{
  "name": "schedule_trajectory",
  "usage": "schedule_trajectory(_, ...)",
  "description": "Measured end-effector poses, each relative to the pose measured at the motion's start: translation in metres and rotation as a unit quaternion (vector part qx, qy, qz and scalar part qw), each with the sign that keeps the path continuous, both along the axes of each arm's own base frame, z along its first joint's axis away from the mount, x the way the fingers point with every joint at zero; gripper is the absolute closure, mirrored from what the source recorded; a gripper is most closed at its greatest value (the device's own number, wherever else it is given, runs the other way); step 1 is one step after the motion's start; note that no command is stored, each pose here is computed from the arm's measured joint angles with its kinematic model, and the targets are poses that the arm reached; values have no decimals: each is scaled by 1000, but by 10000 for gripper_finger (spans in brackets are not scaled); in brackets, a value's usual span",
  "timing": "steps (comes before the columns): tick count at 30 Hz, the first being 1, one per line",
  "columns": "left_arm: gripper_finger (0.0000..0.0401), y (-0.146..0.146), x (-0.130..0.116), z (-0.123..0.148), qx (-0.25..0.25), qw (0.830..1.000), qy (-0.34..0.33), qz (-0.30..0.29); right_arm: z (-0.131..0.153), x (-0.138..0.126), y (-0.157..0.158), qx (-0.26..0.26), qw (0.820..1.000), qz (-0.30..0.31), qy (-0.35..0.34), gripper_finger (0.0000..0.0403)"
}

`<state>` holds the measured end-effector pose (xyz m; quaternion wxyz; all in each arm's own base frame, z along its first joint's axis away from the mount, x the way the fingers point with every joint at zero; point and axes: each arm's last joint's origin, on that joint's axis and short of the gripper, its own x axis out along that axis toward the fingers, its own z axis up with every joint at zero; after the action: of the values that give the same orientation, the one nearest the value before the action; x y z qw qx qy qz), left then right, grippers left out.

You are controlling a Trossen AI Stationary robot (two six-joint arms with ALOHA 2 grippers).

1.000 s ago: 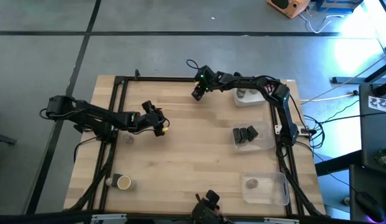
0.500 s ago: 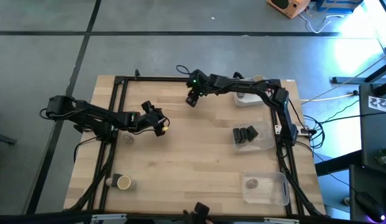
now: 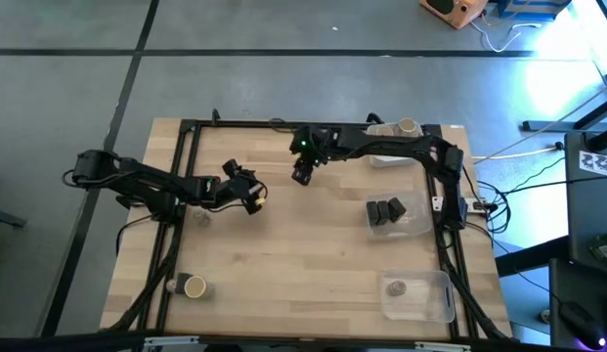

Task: Sort spices by type
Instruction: Put the top right transparent seasoning bottle into the bottom transparent bin

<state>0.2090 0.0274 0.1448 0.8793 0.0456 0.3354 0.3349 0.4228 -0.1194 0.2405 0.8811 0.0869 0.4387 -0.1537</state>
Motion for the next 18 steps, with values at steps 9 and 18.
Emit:
schedule_trajectory(9, 141, -11, 2, 1, -47, 997, -58, 18, 19, -11, 65, -28, 998, 4, 53, 219)
schedule_trajectory(18, 141, -22, 8, 7, -53, 993, -104, -6, 21, -35, 129, -12, 996, 9, 84, 219)
